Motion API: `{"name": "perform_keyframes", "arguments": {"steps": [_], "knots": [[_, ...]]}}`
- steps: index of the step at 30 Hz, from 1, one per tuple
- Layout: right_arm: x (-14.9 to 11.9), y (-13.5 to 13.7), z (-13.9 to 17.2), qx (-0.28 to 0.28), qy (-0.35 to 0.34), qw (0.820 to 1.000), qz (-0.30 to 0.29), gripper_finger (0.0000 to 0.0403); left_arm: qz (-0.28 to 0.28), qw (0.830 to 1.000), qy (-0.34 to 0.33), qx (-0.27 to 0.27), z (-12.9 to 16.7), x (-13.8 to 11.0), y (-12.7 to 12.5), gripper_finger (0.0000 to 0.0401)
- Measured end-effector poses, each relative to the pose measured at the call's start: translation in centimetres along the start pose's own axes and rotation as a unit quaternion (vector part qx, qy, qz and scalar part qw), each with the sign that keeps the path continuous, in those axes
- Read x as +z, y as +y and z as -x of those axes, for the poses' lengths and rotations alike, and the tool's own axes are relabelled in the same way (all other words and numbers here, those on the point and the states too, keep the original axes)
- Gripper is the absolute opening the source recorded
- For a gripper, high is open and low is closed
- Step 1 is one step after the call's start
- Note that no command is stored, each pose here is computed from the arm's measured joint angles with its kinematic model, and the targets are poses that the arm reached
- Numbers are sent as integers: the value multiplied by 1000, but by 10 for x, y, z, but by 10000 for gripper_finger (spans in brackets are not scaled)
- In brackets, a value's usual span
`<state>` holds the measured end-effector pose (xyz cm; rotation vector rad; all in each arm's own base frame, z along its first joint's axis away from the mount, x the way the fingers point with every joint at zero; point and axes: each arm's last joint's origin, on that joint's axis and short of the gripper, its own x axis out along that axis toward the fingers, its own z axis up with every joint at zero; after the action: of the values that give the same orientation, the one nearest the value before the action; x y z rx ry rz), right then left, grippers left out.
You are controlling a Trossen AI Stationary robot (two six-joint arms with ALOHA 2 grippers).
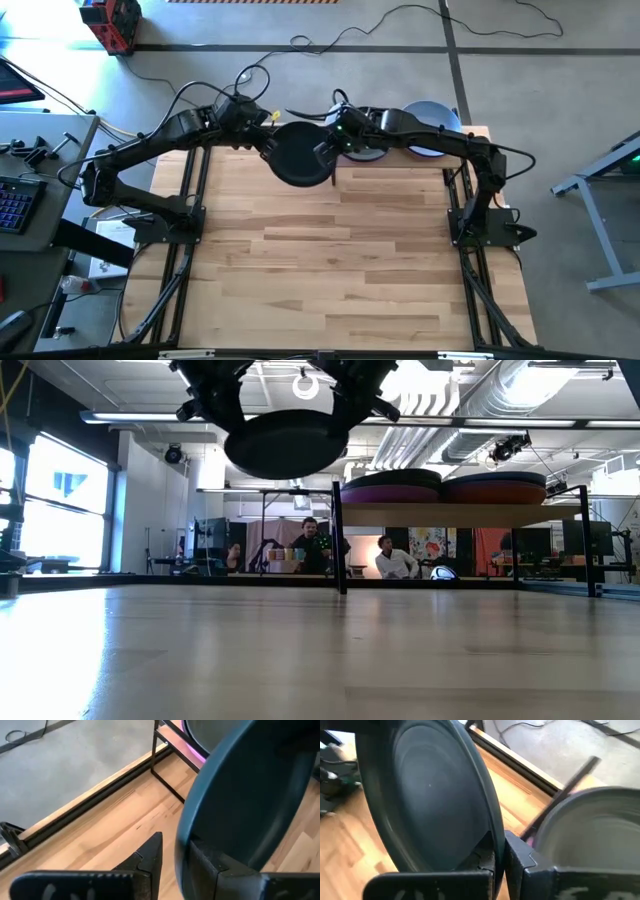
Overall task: Place and stack plates onto a shelf
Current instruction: Stack the black plate on top of the other black plate on the shelf
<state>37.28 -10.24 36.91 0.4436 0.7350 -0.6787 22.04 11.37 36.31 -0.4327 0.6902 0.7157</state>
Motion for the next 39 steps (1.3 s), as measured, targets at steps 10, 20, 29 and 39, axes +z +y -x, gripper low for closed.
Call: {"name": "perform_keyframes", "arguments": {"steps": [10, 20, 29, 39], "knots": [[3, -23, 28, -29, 1, 999, -15, 0, 1, 993, -110, -30, 5, 20, -6, 64], [5, -53, 48, -54, 24, 998, -32, 0, 2, 985, -165, -51, 12, 30, -9, 63], [23, -118, 69, 4, 38, 993, -108, 0, -7, 985, -161, -64, 12, 30, -10, 63], [23, -174, 66, 78, 113, 980, -143, 0, -11, 989, -134, -55, 10, 24, -8, 63]]}}
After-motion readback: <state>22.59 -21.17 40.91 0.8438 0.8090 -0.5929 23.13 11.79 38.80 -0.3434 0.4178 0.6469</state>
